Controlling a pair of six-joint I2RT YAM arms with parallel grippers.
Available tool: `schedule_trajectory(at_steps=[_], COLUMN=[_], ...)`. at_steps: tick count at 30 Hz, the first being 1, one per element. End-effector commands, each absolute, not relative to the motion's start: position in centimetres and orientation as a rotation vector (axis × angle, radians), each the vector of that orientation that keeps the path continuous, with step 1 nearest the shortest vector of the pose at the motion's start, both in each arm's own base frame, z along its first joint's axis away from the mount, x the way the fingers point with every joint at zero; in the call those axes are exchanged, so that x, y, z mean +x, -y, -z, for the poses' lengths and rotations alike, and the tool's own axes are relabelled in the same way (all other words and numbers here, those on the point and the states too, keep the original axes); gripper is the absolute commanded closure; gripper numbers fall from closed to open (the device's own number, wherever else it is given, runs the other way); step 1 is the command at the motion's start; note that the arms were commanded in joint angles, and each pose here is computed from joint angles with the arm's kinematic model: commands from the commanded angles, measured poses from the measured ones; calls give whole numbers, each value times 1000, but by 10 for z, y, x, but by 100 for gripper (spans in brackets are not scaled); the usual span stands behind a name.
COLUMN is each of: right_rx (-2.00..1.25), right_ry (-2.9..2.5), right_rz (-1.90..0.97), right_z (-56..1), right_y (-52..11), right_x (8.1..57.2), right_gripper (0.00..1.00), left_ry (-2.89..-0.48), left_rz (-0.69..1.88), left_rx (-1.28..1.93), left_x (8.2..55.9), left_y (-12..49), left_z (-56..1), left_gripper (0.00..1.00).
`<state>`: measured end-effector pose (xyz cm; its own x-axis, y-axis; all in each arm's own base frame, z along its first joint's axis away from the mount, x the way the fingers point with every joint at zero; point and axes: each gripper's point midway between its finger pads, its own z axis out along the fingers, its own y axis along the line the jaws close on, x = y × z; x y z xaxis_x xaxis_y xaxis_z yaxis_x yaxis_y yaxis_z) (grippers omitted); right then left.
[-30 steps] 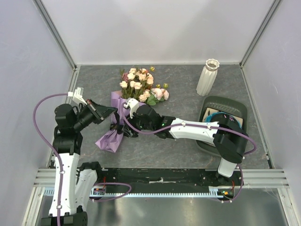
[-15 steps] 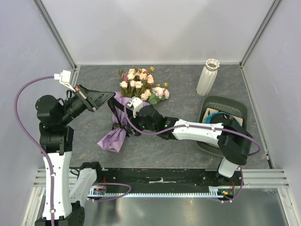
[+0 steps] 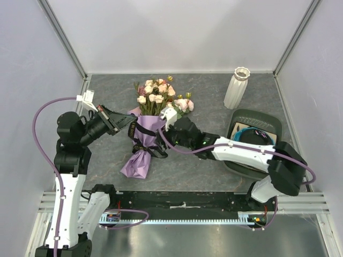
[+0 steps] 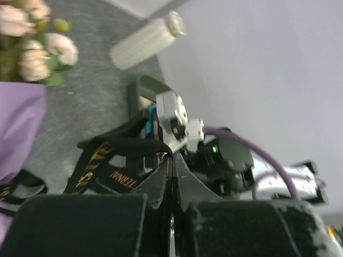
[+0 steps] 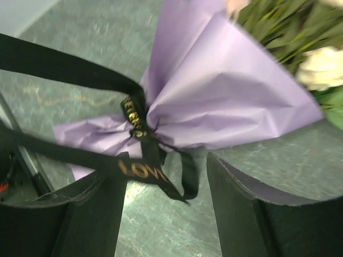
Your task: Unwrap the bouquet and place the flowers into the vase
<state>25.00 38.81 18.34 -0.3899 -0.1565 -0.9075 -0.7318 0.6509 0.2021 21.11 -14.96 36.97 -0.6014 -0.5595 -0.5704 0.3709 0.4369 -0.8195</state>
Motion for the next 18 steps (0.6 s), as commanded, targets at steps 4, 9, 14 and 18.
schedule_trajectory(at_steps=[4, 9, 14, 18], right_rx=[-979, -961, -973, -1029], right_ry=[-1919, -1903, -1864, -1866], right_rz=[-748, -794, -799, -746], right_z=[-146, -148, -157, -144], right_y=[-439, -462, -482, -496], right_x=[214, 215, 221, 227], right_gripper=[32, 41, 57, 62], left_ry=[-1944, -1973, -2015, -2052], left_rz=[848, 436, 145, 135], left_rx=[-443, -605, -650, -613], left_x=[243, 251, 256, 263], left_y=[94, 35, -5, -3], left_z=[-301, -269, -240, -224], left_gripper=[98, 98, 98, 98])
